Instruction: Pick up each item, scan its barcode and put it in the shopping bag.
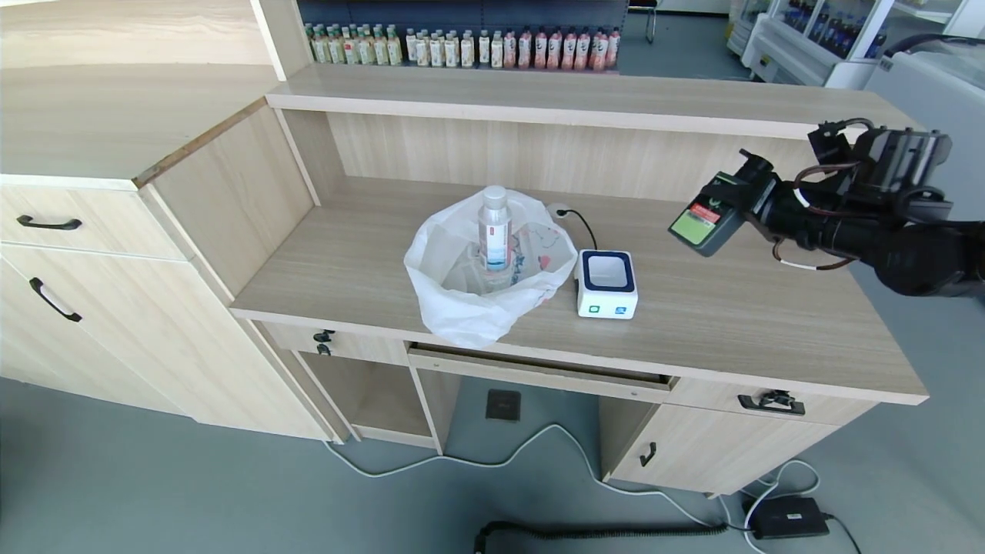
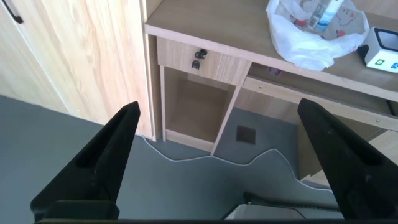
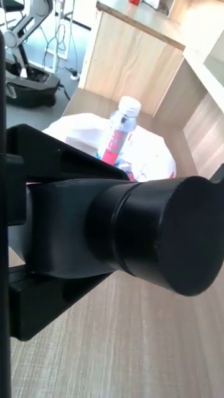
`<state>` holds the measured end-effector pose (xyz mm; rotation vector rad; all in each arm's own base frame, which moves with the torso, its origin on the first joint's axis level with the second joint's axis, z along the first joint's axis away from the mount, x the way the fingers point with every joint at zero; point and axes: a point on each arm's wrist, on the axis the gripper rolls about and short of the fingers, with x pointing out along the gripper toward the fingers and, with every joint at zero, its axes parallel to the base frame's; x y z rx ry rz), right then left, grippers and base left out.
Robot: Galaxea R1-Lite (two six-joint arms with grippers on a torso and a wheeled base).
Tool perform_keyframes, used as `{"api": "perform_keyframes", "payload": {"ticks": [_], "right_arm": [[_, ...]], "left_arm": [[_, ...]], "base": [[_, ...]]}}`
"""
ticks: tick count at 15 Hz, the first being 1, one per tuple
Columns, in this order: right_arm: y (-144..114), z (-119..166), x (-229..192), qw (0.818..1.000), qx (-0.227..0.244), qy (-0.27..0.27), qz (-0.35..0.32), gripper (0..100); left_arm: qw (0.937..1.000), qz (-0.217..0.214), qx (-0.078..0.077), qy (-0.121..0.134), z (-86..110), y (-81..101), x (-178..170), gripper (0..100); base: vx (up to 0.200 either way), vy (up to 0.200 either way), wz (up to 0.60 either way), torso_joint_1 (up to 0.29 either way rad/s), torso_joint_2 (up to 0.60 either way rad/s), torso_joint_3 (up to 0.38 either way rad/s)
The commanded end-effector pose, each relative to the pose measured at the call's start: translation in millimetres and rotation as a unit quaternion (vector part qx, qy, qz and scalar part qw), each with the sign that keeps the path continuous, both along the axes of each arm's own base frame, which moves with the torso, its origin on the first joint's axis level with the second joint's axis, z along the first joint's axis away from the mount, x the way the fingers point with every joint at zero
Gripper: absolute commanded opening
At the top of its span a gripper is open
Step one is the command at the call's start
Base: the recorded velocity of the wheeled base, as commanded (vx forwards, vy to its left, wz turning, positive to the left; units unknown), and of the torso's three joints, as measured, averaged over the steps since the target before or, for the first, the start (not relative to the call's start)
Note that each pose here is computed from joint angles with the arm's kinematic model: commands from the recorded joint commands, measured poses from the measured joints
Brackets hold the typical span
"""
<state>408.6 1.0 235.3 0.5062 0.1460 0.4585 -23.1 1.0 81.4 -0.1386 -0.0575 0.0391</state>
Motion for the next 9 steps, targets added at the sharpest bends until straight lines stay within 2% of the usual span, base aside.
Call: {"api": "perform_keyframes", "payload": {"ticks": [1,5,9], "right_arm": [[11.2,-28.8,19.1,0.999,-0.001,0.029,0.019,0],[23.5,-43.7,41.4,0.998,-0.03,0.014,0.045,0],[31.2,-47.3,56.4,0.998,-0.031,0.004,0.054,0]], "left_arm": [[1.0,0.001,0.0,0.0,0.0,0.0,0.0,100],[1.0,0.001,0.0,0.0,0.0,0.0,0.0,100],[1.0,0.0,0.0,0.0,0.0,0.0,0.0,100]], "base": [[0.0,0.0,0.0,0.0,0.0,0.0],[0.0,0.0,0.0,0.0,0.0,0.0],[0.0,0.0,0.0,0.0,0.0,0.0]]}}
